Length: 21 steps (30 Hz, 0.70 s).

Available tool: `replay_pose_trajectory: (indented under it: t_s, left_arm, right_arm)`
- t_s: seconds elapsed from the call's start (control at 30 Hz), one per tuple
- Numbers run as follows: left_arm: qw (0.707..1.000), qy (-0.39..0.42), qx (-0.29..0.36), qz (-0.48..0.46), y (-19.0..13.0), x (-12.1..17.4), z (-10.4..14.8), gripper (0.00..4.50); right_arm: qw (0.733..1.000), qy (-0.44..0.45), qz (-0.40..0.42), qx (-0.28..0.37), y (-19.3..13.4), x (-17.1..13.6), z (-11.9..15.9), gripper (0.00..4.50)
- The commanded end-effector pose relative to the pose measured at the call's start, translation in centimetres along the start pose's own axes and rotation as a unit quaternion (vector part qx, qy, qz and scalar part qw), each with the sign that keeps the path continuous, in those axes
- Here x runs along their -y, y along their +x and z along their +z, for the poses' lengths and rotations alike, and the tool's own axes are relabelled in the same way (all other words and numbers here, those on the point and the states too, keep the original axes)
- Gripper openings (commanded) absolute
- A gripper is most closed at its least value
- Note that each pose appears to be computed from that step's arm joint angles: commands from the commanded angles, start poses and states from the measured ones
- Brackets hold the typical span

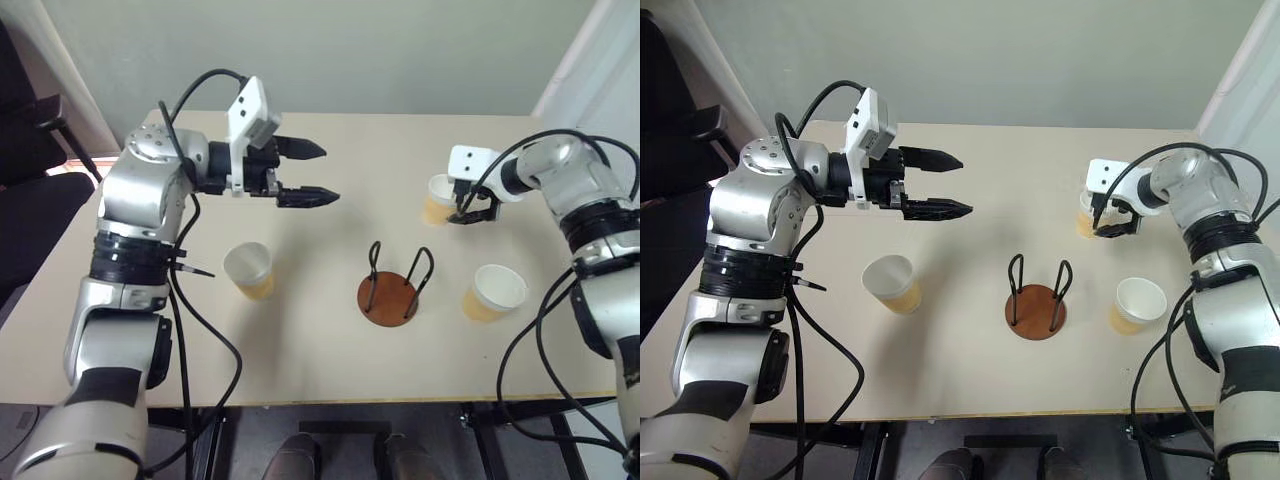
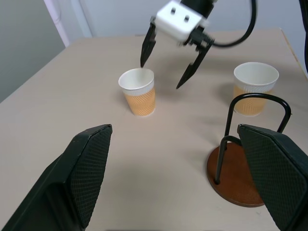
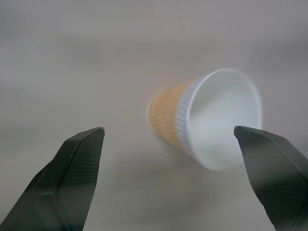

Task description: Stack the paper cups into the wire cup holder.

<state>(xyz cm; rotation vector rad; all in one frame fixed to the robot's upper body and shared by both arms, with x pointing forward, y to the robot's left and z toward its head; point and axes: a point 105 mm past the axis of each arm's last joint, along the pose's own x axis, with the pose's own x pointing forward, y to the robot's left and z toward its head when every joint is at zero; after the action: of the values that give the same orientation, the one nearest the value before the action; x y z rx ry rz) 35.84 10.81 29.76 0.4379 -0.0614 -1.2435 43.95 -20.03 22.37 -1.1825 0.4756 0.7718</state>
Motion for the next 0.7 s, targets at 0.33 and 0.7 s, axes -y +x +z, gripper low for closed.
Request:
replay_pose_trajectory:
  t_s: [0.33, 0.7]
  left_arm:
    - [1.0, 0.029, 0.001, -0.005, -0.3, 0.5, 1.2, 4.5]
    - [0.998, 0.046, -0.016, -0.031, -0.3, 0.6, 1.1, 4.5]
  right_arm:
    - [0.999, -0.042, -0.029, -0.001, 0.9, 1.0, 2.0, 2.47]
    - [0.999, -0.043, -0.016, -0.002, 0.7, 0.8, 1.9, 0.04]
